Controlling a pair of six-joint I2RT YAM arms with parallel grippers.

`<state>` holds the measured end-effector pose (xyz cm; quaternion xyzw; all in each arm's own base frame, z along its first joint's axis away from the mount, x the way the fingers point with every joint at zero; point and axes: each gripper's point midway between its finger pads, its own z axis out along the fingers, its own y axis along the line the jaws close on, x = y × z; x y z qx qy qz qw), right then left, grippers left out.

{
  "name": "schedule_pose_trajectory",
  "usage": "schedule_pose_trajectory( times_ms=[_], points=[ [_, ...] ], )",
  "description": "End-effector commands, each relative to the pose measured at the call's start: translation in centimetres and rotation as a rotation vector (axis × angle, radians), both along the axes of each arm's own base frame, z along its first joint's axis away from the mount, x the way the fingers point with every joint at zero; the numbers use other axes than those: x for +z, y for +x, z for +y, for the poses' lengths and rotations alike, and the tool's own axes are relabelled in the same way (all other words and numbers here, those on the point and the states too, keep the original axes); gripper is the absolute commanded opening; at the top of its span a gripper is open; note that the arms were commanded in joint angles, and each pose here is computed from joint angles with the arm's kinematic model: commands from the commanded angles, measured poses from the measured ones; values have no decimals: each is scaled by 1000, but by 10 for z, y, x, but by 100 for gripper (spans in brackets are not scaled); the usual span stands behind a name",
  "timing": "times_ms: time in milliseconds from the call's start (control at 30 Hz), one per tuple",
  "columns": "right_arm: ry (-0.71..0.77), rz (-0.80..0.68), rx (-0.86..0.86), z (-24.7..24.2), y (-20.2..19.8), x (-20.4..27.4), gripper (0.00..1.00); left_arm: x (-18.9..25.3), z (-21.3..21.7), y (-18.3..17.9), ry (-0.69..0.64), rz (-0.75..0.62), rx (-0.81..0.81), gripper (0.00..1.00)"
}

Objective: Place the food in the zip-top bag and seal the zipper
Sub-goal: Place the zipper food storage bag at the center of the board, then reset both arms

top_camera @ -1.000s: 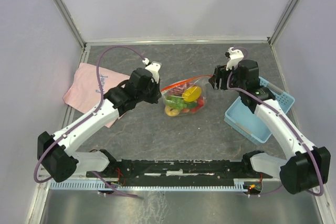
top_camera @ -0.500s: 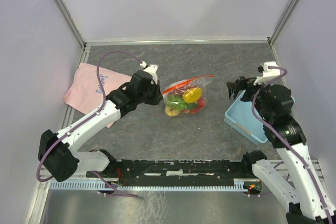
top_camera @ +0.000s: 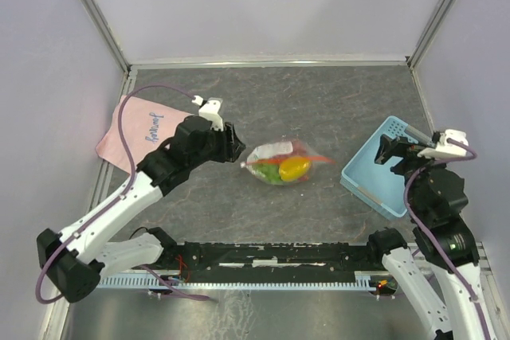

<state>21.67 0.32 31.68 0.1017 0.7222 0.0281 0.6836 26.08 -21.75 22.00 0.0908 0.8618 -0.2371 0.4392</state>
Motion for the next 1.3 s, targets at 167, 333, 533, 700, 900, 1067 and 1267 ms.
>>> schedule_pose_trajectory(
  times_ms=[167,333,533,700,900,1067,1267],
  points=[
    [30,-99,-173,-36,-27,9,99,30,9,-11,-115,-107,13,64],
    [-4,-43,-198,-42,-32,5,99,34,48,2,-66,-139,203,81],
    [-32,-37,-221,-50,-41,6,99,73,105,0,-78,-303,400,90],
    [-32,-57,-225,-51,-42,3,99,102,135,-17,-85,-454,456,97],
    [-42,-54,-215,-49,-40,1,99,100,149,-23,-71,-502,491,100],
    [-47,-61,-220,-51,-42,1,99,94,150,-21,-59,-492,497,100],
    [-57,-43,-222,-51,-39,-1,99,90,151,-20,-44,-479,505,99]
  ],
)
